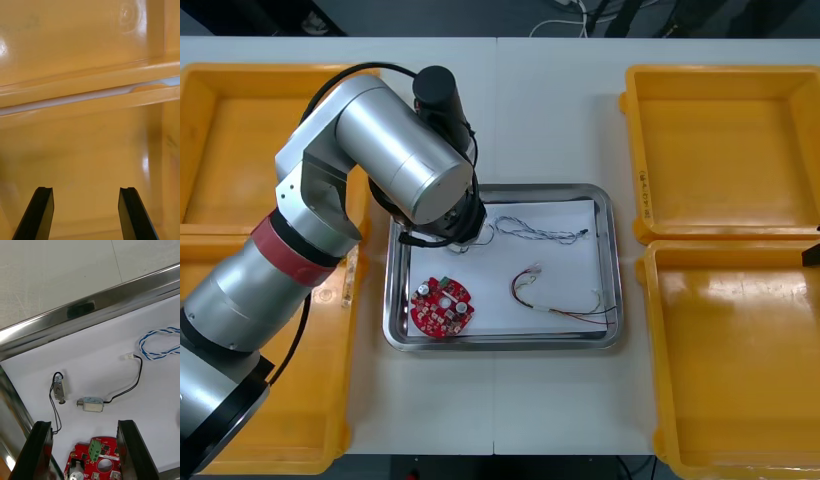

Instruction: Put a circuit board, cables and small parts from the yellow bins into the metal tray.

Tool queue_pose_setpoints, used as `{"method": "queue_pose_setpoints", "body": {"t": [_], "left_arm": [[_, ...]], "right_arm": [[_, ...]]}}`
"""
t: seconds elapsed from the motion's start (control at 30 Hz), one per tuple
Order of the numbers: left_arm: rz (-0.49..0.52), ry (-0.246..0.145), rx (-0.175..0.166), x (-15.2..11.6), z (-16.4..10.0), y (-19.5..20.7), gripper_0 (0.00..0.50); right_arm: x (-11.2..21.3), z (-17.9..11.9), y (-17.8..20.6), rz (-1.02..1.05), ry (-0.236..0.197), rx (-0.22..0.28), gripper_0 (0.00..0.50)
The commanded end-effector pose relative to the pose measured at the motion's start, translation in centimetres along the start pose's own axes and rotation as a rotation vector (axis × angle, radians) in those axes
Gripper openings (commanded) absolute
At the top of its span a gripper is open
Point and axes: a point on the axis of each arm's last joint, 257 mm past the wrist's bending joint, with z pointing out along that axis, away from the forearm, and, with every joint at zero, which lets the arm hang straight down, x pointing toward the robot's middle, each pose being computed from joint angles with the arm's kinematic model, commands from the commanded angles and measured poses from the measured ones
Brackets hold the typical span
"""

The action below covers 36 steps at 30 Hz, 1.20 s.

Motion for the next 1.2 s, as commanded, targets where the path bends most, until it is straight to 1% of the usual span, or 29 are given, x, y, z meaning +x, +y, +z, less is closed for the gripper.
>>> {"method": "queue_pose_setpoints", "body": {"t": [0.03, 0.07, 0.1, 0.13, 0.17, 0.27, 0.4, 0.43, 0.47, 0.57, 0.63, 0.77, 0.93, 1.0, 1.13, 1.2], "left_arm": [[-0.082, -0.06, 0.025, -1.5, -3.5, 0.8, 0.498], [-0.081, -0.057, 0.028, -1.3, -3.8, 0.8, 0.498], [-0.082, -0.053, 0.023, -1.0, -4.5, 1.3, 0.498], [-0.082, -0.053, 0.023, -1.0, -4.5, 1.3, 0.498], [-0.084, -0.045, 0.019, -0.6, -5.2, 1.7, 0.499], [-0.094, -0.042, 0.011, -0.2, -6.3, 2.7, 0.498], [-0.118, -0.086, 0.045, -0.7, -8.1, 4.1, 0.499], [-0.119, -0.091, 0.048, -0.8, -8.3, 4.2, 0.499], [-0.121, -0.102, 0.049, -0.9, -8.6, 4.6, 0.497], [-0.103, -0.132, 0.039, -0.8, -9.4, 6.4, 0.5], [-0.099, -0.137, 0.031, -0.3, -9.5, 7.6, 0.5], [-0.091, -0.134, 0.011, 1.0, -9.6, 10.0, 0.498], [-0.088, -0.127, -0.012, 2.8, -9.8, 13.0, 0.496], [-0.088, -0.124, -0.005, 3.5, -10.0, 13.9, 0.499], [-0.107, -0.123, 0.023, 4.6, -10.6, 15.2, 0.498], [-0.111, -0.129, 0.022, 4.8, -10.9, 15.8, 0.498]], "right_arm": [[-1.0, -0.9, -0.4, -0.03, -0.061, 0.003, 0.5], [-1.1, -0.9, -0.3, -0.033, -0.064, 0.001, 0.5], [-1.3, -0.9, -0.1, -0.037, -0.072, -0.007, 0.5], [-1.3, -0.9, -0.1, -0.037, -0.072, -0.007, 0.5], [-1.4, -0.8, 0.0, -0.042, -0.077, -0.012, 0.5], [-1.2, -0.6, 0.3, -0.048, -0.071, -0.019, 0.5], [-1.0, -0.3, 0.8, -0.051, -0.069, -0.031, 0.5], [-1.0, -0.2, 0.9, -0.054, -0.068, -0.035, 0.5], [-1.0, -0.2, 1.0, -0.054, -0.07, -0.038, 0.5], [-0.9, -0.1, 1.4, -0.071, -0.067, -0.048, 0.5], [-0.8, -0.1, 1.6, -0.079, -0.065, -0.051, 0.5], [-0.5, 0.0, 1.9, -0.103, -0.059, -0.054, 0.5], [-0.5, 0.0, 2.3, -0.142, -0.062, -0.061, 0.5], [-0.5, 0.0, 2.2, -0.175, -0.062, -0.057, 0.5], [-0.4, 0.0, 1.9, -0.179, -0.06, -0.05, 0.5], [-0.4, 0.0, 1.9, -0.174, -0.06, -0.05, 0.5]]}}
